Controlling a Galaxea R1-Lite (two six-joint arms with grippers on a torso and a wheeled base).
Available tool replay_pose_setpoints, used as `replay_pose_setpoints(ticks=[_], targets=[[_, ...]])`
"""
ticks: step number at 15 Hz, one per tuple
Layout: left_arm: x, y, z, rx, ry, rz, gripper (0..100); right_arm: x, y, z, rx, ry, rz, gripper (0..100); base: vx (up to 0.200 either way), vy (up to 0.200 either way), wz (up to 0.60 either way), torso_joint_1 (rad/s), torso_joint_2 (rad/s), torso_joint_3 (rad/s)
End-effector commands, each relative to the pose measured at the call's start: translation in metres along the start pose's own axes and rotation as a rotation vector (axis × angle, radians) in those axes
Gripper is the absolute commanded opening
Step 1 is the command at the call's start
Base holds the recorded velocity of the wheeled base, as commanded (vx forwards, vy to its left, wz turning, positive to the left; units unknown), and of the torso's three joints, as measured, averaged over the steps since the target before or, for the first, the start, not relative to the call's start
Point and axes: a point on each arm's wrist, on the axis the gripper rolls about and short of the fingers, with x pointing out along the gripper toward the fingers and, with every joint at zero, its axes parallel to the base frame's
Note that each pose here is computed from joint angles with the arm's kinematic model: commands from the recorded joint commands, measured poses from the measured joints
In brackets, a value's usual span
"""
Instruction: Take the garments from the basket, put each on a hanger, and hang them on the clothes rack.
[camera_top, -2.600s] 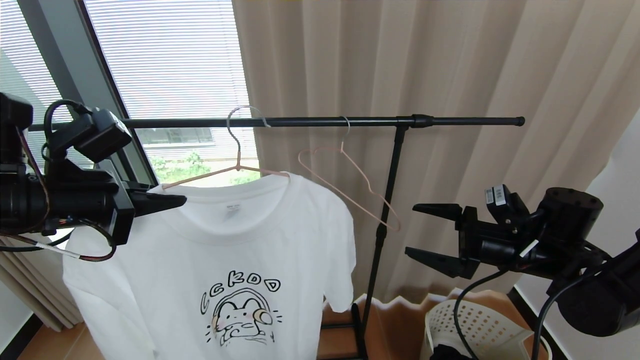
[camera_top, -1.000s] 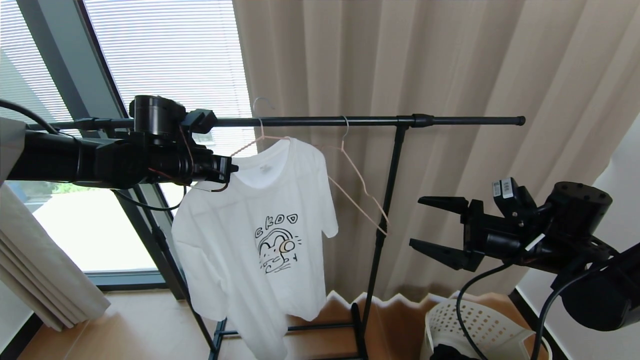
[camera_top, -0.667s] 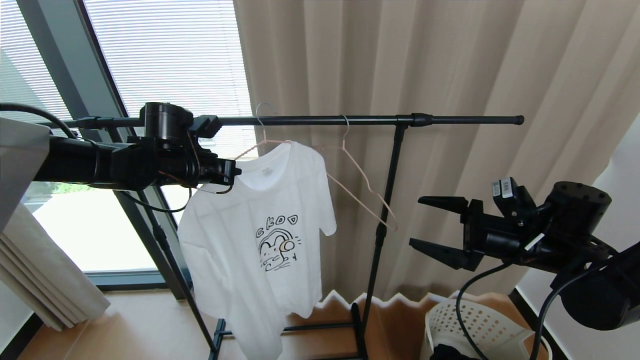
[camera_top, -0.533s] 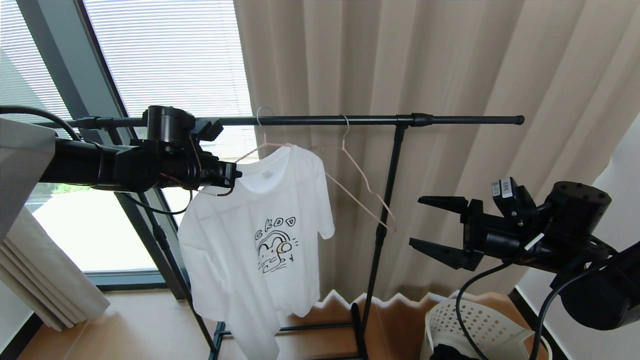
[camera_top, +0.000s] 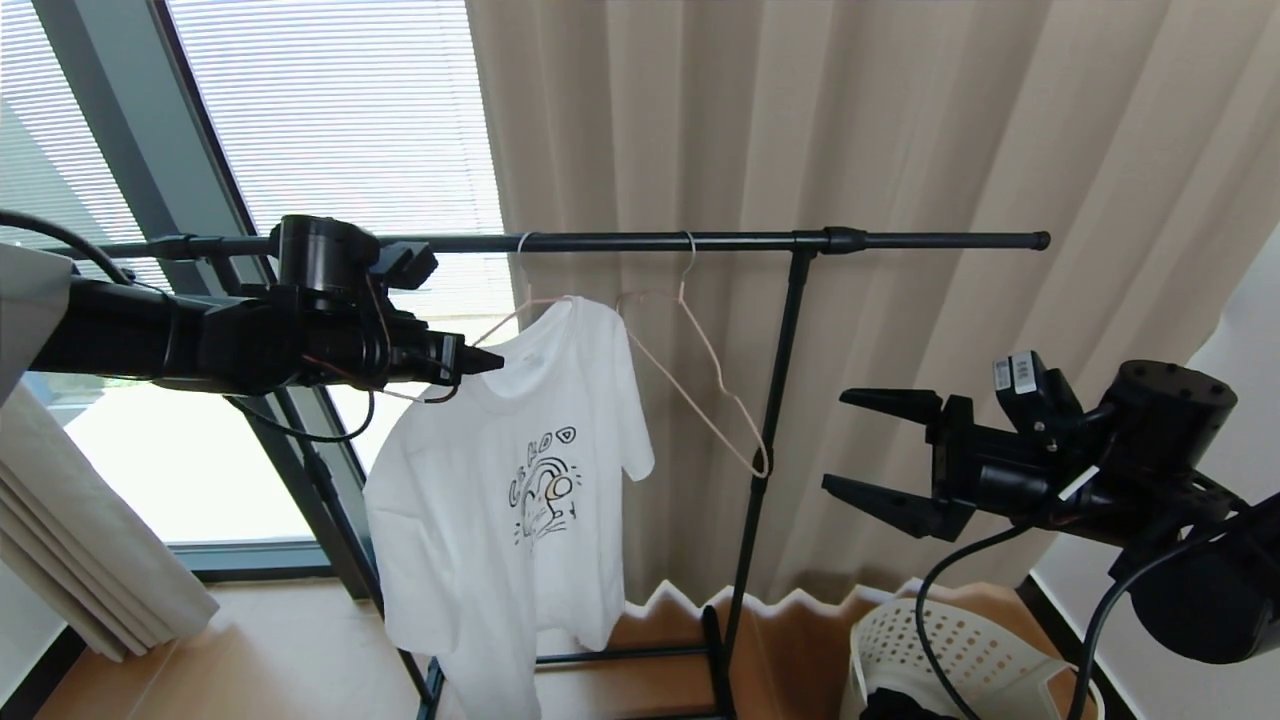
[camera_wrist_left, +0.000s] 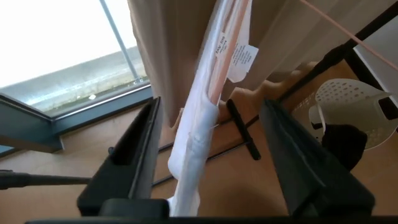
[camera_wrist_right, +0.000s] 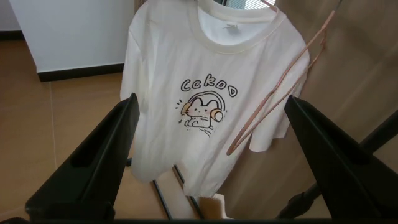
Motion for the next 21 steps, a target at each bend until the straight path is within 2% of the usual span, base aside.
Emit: replay_pose_setpoints(ticks=[1,2,4,6,8,9,10,11,12,13,14,15,16,17,18,19,20,21], targets=[[-0.044,-0.012,0.003,0.009,-0.03,-0.027,100,-0.003,0.004,0.005,-0.009,-0.006,0.002,100,0.0,0.0,0.0,0.0,0.0,0.0],[-0.057,-0.017,0.001,0.01,-0.034,-0.036,100,-0.004,0.006,0.006,-0.008,-0.006,0.004,100,0.0,0.0,0.0,0.0,0.0,0.0],[-0.1,-0.038,-0.012,0.026,-0.04,-0.075,100,-0.005,0.01,0.007,-0.016,-0.001,-0.008,100,0.0,0.0,0.0,0.0,0.0,0.0],[-0.136,-0.047,-0.029,0.034,-0.071,-0.076,100,-0.01,0.009,0.018,-0.069,-0.005,-0.106,100,0.0,0.0,0.0,0.0,0.0,0.0],[-0.161,-0.056,-0.039,0.046,-0.113,-0.084,100,-0.015,0.01,0.024,-0.162,0.01,-0.214,100,0.0,0.0,0.0,0.0,0.0,0.0],[-0.183,-0.062,-0.049,0.055,-0.141,-0.083,100,-0.019,0.025,0.031,-0.185,0.03,-0.306,100,0.0,0.0,0.0,0.0,0.0,0.0],[-0.192,-0.064,-0.056,0.055,-0.144,-0.082,100,-0.019,0.033,0.038,-0.19,0.035,-0.372,100,0.0,0.0,0.0,0.0,0.0,0.0],[-0.207,-0.067,-0.07,0.052,-0.153,-0.073,100,-0.024,0.04,0.048,-0.164,0.06,-0.489,100,0.0,0.0,0.0,0.0,0.0,0.0],[-0.221,-0.067,-0.086,0.042,-0.153,-0.054,100,-0.034,0.05,0.056,-0.105,0.096,-0.563,100,0.0,0.0,0.0,0.0,0.0,0.0],[-0.229,-0.068,-0.104,0.036,-0.142,-0.046,100,-0.046,0.065,0.06,-0.053,0.12,-0.567,100,0.0,0.0,0.0,0.0,0.0,0.0],[-0.231,-0.069,-0.108,0.035,-0.138,-0.045,100,-0.049,0.069,0.061,-0.048,0.124,-0.568,100,0.0,0.0,0.0,0.0,0.0,0.0],[-0.239,-0.073,-0.142,0.029,-0.107,-0.046,100,-0.075,0.103,0.06,-0.034,0.148,-0.568,100,0.0,0.0,0.0,0.0,0.0,0.0],[-0.245,-0.075,-0.159,0.026,-0.111,-0.04,100,-0.088,0.12,0.053,-0.023,0.164,-0.564,100,0.0,0.0,0.0,0.0,0.0,0.0],[-0.245,-0.075,-0.159,0.026,-0.111,-0.04,100,-0.088,0.12,0.053,-0.023,0.164,-0.564,100,0.0,0.0,0.0,0.0,0.0,0.0],[-0.252,-0.079,-0.188,0.028,-0.123,-0.036,100,-0.108,0.149,0.033,0.015,0.214,-0.561,100,0.0,0.0,0.0,0.0,0.0,0.0],[-0.255,-0.081,-0.208,0.025,-0.131,-0.035,100,-0.119,0.161,0.027,0.015,0.216,-0.595,100,0.0,0.0,0.0,0.0,0.0,0.0],[-0.258,-0.083,-0.218,0.019,-0.138,-0.03,100,-0.126,0.166,0.027,0.034,0.219,-0.643,100,0.0,0.0,0.0,0.0,0.0,0.0],[-0.261,-0.084,-0.227,0.018,-0.144,-0.033,100,-0.139,0.18,0.026,0.095,0.208,-0.68,100,0.0,0.0,0.0,0.0,0.0,0.0]])
